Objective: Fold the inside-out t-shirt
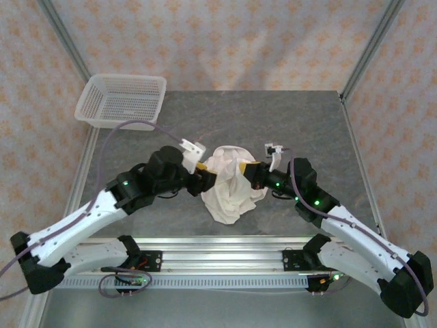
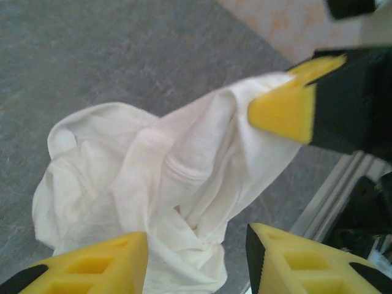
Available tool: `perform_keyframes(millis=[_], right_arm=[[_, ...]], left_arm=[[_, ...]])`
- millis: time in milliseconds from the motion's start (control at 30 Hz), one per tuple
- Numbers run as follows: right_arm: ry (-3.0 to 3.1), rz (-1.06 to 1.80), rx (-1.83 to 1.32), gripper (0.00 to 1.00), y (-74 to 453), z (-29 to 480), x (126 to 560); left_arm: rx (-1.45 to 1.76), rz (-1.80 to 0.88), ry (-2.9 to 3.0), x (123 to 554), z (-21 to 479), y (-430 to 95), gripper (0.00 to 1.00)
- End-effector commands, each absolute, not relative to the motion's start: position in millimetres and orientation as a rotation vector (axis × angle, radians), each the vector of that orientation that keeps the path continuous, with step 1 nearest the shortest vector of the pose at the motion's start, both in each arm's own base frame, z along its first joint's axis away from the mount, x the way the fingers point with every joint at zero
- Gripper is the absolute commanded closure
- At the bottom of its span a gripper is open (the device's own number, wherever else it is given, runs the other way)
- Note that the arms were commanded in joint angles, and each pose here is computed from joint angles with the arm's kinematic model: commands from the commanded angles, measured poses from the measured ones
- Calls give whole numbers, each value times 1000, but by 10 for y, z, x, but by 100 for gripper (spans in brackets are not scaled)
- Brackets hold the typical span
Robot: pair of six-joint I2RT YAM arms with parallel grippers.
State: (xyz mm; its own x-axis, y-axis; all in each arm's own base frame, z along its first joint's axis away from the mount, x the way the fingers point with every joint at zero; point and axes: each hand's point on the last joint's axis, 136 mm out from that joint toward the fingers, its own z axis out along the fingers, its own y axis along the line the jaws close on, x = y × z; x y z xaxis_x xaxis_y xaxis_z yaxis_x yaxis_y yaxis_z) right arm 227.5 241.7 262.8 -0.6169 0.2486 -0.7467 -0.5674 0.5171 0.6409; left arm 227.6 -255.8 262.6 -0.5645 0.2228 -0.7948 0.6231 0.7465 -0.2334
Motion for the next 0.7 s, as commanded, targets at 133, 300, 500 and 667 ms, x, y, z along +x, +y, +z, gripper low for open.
perform_keyframes(millis=[133,300,500,667], right_arm=[[1859,1276,-275,100,2489,2964,2259],[1965,1111,-106,100,2267,2765,2459],[2158,871,177,100,1627,2001,2925],[2219,893,17,78,1807,1963,2956]], left_arm=[[779,-485,2194,2630,2123,-2966,44],[708,-454,2175,2761,2306,-2970,100],[698,-948,2071,2316,3022,-3097,100],[634,-1159,2027,2187,3241,-3047,100]])
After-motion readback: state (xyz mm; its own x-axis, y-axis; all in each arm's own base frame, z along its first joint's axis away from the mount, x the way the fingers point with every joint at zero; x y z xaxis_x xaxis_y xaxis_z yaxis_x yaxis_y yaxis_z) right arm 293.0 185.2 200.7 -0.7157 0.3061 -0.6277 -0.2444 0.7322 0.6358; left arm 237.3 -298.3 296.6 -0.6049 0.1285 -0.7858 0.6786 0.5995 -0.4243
